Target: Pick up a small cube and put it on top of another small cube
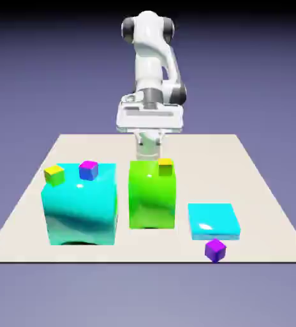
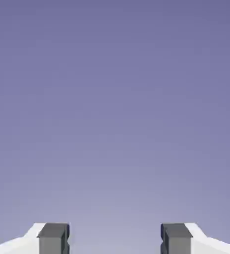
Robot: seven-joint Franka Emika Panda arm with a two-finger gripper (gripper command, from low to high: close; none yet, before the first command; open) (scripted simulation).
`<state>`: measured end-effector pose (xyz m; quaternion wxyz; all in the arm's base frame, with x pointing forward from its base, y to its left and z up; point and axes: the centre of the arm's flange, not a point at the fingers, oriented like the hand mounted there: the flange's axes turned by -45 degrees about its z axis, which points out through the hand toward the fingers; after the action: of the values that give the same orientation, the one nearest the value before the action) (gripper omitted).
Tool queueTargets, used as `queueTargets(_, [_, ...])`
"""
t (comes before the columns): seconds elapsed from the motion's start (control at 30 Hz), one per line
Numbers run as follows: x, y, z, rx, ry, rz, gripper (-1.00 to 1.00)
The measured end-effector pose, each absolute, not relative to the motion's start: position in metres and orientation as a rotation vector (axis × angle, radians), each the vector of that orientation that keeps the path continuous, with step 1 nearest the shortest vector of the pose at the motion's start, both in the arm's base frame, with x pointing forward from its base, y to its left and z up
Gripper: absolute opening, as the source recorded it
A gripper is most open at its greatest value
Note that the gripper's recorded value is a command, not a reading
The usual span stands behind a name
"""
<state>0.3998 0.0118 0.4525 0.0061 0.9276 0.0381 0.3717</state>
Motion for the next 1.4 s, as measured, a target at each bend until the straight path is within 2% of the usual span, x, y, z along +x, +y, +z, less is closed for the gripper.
queueTargets(0.27, [0.463, 0.067, 0.4, 3.0, 0.377, 0.817, 0.0])
queueTargets(0.57, [0.511, 0.142, 0.315, 3.033, 0.673, 0.415, 0.0])
queueTargets(0.9, [0.527, 0.226, 0.194, 2.98, 0.969, -0.037, 0.0])
queueTargets(0.97, [0.527, 0.226, 0.194, 2.98, 0.969, -0.037, 0.0])
queueTargets(1.1, [0.527, 0.226, 0.13, 2.98, 0.969, -0.037, 0.0])
queueTargets(1.13, [0.526, 0.226, 0.124, 2.98, 0.969, -0.037, -1.0])
queueTargets(1.2, [0.526, 0.226, 0.124, 2.98, 0.969, -0.037, -1.0])
queueTargets(1.33, [0.527, 0.226, 0.188, 2.981, 0.969, -0.037, -1.0])
queueTargets(1.4, [0.55, 0.168, 0.222, 3.02, 0.741, -0.037, -1.0])
